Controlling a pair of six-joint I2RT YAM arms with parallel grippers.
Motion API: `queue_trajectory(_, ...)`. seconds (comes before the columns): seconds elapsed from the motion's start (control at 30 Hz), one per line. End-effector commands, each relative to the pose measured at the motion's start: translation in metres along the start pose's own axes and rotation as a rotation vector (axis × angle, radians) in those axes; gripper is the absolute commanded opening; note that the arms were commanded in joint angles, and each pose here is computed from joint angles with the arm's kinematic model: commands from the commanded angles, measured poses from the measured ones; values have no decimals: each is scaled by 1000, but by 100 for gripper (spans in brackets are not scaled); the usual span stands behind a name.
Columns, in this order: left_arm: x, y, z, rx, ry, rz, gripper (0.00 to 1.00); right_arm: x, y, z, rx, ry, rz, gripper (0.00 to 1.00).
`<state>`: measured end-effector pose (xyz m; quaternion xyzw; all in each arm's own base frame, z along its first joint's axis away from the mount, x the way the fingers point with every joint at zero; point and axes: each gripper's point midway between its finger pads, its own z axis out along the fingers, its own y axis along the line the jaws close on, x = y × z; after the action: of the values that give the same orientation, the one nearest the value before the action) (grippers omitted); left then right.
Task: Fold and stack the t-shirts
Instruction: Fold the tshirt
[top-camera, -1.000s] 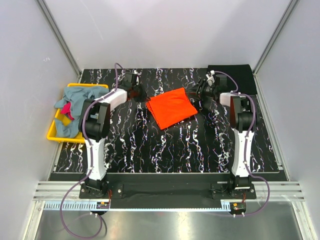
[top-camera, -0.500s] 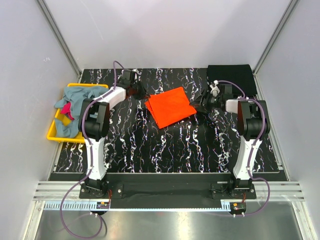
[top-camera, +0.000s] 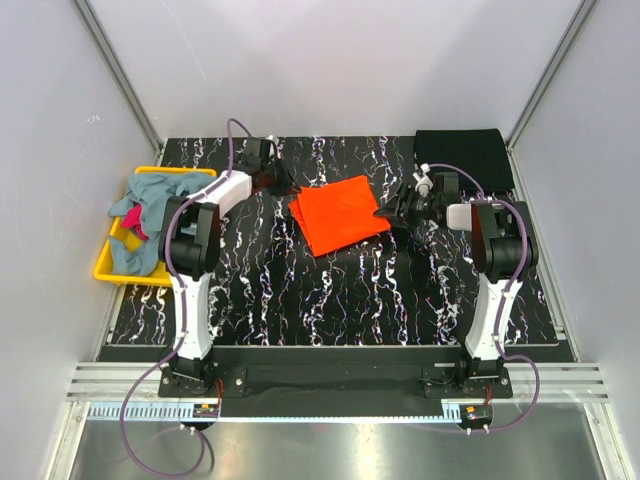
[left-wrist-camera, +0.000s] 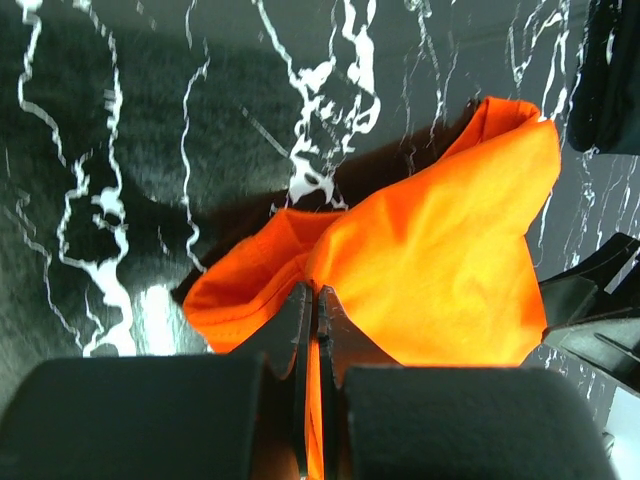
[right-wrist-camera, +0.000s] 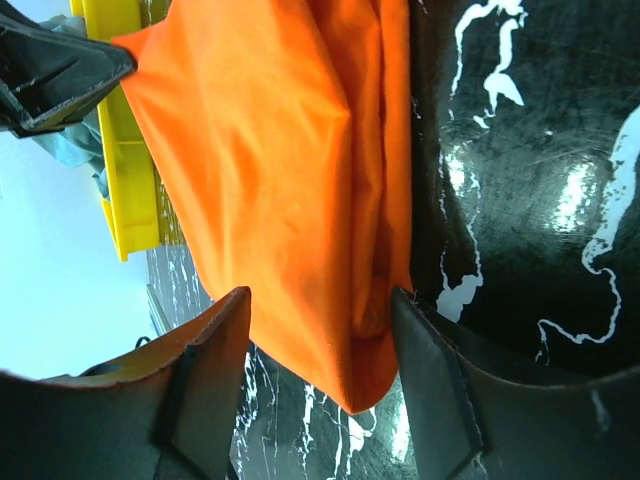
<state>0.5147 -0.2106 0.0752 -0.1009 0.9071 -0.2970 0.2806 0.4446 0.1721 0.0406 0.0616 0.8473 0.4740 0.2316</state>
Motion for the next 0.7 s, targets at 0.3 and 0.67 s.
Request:
queue_trajectory(0.3, -29, -24, -22, 54, -42, 43, 0, 13, 22, 16, -1, 31, -82, 46)
queue_trajectory(0.67, -33, 40, -37, -201, -101, -2, 0, 34, 10, 20, 19, 59, -36, 19)
